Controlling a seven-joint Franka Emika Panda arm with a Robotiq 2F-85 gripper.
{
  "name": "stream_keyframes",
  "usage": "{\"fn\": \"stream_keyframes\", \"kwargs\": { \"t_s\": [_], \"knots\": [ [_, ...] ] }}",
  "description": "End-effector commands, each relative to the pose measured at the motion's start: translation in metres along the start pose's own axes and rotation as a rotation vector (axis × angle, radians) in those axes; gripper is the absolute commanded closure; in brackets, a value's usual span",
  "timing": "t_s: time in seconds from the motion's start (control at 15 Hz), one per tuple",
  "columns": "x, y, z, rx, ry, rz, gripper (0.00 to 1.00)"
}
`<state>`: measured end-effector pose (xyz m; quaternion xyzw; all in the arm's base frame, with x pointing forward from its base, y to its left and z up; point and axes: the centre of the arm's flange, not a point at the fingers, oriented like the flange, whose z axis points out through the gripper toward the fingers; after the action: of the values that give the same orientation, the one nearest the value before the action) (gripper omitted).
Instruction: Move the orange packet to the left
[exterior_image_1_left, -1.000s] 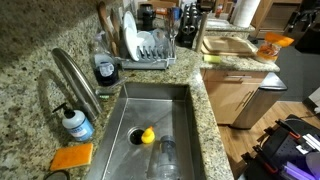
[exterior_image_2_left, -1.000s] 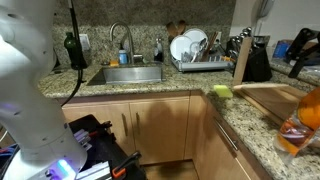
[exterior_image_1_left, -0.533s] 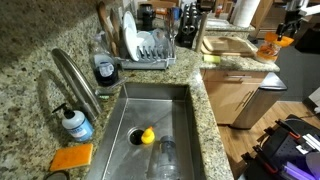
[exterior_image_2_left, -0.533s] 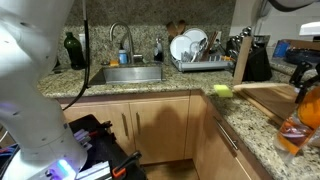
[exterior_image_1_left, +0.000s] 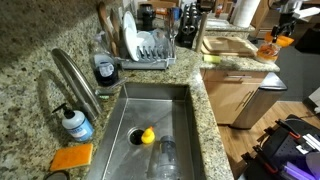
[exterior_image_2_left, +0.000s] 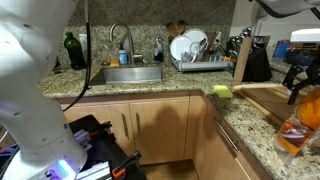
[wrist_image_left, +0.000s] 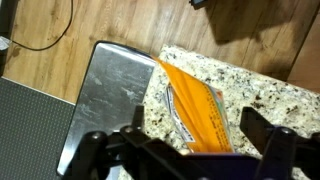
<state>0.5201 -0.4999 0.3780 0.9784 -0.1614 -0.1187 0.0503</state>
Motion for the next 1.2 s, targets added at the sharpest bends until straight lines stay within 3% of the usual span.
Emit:
{"fn": "stream_keyframes", "kwargs": {
  "t_s": [0.0, 0.27, 0.6, 0.73, 1.13],
  "knots": [
    [0.013, 0.020, 0.016, 0.066, -0.066, 0.033, 0.34],
    [0.016, 0.024, 0.028, 0.089, -0.098, 0.046, 0.62],
    [0.023, 0.026, 0.009, 0.082, -0.049, 0.079, 0.95],
    [0.026, 0.026, -0.001, 0.077, -0.027, 0.097, 1.00],
    [0.031, 0.021, -0.021, 0.086, -0.014, 0.133, 1.00]
  ]
}}
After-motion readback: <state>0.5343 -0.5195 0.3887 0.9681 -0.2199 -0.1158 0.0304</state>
